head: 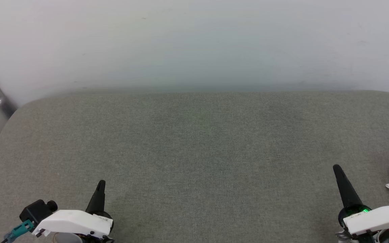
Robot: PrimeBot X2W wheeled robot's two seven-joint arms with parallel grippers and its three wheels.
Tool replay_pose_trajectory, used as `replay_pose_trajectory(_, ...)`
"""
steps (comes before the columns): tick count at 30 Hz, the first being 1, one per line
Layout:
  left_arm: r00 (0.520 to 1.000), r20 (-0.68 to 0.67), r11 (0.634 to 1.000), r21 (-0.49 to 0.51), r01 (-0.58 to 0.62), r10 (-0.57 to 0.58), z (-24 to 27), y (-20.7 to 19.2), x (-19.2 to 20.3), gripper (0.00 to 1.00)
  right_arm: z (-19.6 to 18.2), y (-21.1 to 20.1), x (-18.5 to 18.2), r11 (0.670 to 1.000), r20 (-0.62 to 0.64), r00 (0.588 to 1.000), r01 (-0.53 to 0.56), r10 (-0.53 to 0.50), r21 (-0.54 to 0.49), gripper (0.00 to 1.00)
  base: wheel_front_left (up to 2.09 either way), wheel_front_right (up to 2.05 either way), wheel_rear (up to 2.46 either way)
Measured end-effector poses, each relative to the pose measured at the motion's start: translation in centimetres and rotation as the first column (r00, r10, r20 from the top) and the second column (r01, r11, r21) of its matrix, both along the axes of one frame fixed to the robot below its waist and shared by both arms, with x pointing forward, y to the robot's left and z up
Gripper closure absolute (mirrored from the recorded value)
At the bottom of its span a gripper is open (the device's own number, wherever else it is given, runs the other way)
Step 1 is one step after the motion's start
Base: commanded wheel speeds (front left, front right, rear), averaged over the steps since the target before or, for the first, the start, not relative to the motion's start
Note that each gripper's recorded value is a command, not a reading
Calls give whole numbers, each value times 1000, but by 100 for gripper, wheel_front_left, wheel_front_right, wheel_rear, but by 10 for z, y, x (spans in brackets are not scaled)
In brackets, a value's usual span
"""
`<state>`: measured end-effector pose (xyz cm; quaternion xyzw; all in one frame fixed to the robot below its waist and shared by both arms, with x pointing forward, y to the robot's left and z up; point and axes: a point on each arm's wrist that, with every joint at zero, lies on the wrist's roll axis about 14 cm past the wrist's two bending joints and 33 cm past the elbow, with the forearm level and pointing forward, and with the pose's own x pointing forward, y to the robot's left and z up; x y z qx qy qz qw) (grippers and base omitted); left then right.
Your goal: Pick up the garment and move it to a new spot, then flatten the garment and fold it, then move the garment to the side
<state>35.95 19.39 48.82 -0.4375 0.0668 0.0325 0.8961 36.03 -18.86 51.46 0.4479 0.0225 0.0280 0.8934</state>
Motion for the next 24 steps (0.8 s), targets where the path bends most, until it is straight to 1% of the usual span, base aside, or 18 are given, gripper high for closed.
replay_pose_trajectory(11, 1000, 12, 992, -129, -9, 10, 3, 1, 6, 100, 0, -2, 6, 992, -1, 1000, 12, -12, 122, 100, 0, 0, 0)
replay_pose_trajectory(12, 1000, 12, 989, -150, -9, 11, 2, 0, 7, 100, -2, -2, 6, 989, -7, 1000, 14, -13, 144, 100, 0, 0, 0)
replay_pose_trajectory(24, 999, 28, 961, -276, -14, 23, 5, 1, 12, 100, -4, -5, 10, 965, -15, 1000, 30, -27, 261, 100, 0, 0, 0)
